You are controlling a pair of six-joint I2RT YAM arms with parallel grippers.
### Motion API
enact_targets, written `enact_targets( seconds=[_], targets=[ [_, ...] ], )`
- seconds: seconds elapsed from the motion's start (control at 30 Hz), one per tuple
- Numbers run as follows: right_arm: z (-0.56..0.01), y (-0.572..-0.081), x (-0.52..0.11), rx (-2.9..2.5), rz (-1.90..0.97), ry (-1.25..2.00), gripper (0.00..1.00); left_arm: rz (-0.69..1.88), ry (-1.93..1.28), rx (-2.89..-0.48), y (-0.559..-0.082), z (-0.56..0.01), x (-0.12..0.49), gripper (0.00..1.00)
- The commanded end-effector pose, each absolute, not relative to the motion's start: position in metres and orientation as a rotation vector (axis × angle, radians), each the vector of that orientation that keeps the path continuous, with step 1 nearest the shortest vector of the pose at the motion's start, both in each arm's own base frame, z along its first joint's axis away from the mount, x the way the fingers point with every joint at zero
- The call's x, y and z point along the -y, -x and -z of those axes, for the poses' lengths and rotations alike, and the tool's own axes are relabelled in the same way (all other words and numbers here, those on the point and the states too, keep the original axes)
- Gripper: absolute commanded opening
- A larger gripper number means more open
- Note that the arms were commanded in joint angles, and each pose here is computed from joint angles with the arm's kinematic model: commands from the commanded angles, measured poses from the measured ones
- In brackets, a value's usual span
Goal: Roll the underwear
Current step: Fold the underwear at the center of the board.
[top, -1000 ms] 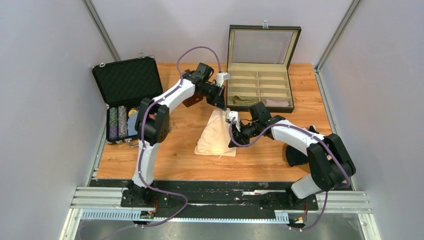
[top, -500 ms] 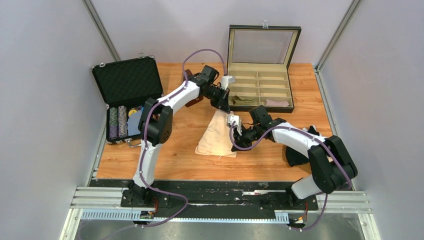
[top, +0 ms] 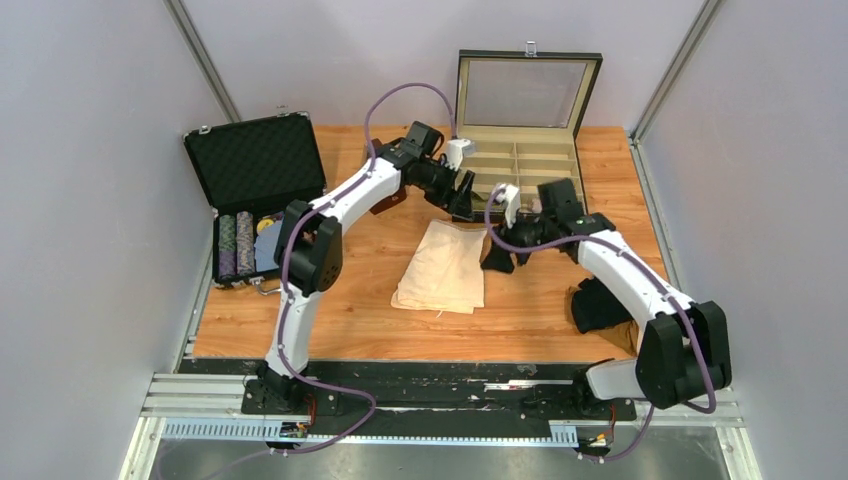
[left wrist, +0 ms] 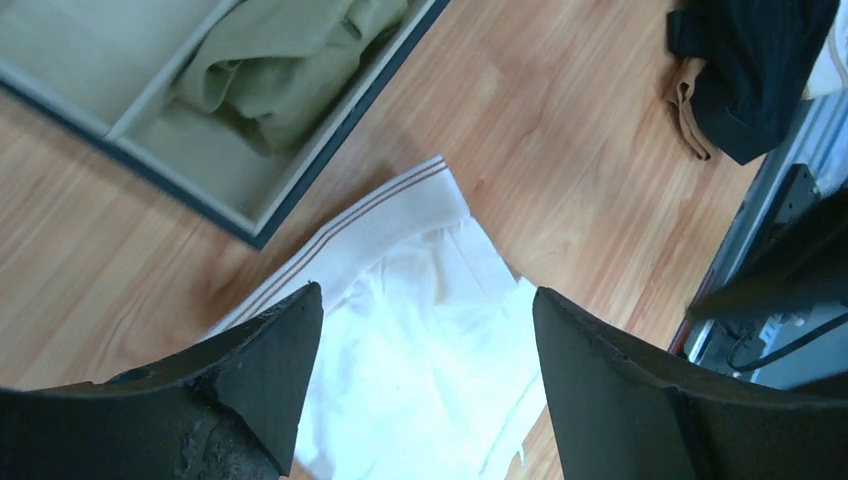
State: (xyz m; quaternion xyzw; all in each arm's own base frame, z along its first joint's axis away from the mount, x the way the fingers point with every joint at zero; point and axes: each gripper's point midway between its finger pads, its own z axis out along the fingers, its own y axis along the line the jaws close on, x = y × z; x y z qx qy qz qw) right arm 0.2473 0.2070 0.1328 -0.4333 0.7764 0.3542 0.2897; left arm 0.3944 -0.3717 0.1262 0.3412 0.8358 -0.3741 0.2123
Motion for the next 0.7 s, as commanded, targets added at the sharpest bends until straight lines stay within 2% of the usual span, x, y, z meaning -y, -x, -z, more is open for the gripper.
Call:
enact_targets(
  seconds=[0.0, 0.13, 0.27, 0.4, 0.57, 0.67],
  targets=[
    [-0.163, -0.315, -0.182, -2.238, -0.834, 0.630, 0.57, 0.863, -0.876, -2.141, -0.400, -0.224, 0.335, 0.85],
    [-0.138, -0.353, -0.163, -2.359, -0.882, 0.254, 0.55, 0.742, -0.871, -2.231, -0.371, -0.202, 0.289, 0.84],
    [-0.117, -0.355, -0.169, -2.430, -0.957, 0.165, 0.55, 0.704, -1.000, -2.271, -0.325, -0.162, 0.256, 0.81],
    [-0.111, -0.346, -0.177, -2.447, -0.996, 0.195, 0.58, 0.763, -1.158, -2.055, -0.283, -0.163, 0.256, 0.79],
    [-0.104, -0.369, -0.174, -2.461, -0.947, 0.157, 0.62, 0.588, -1.367, -1.597, -0.261, -0.168, 0.278, 0.78],
    [-0.097, -0.385, -0.180, -2.480, -0.983, 0.113, 0.63, 0.536, -1.482, -1.497, -0.247, -0.150, 0.312, 0.77]
  ],
)
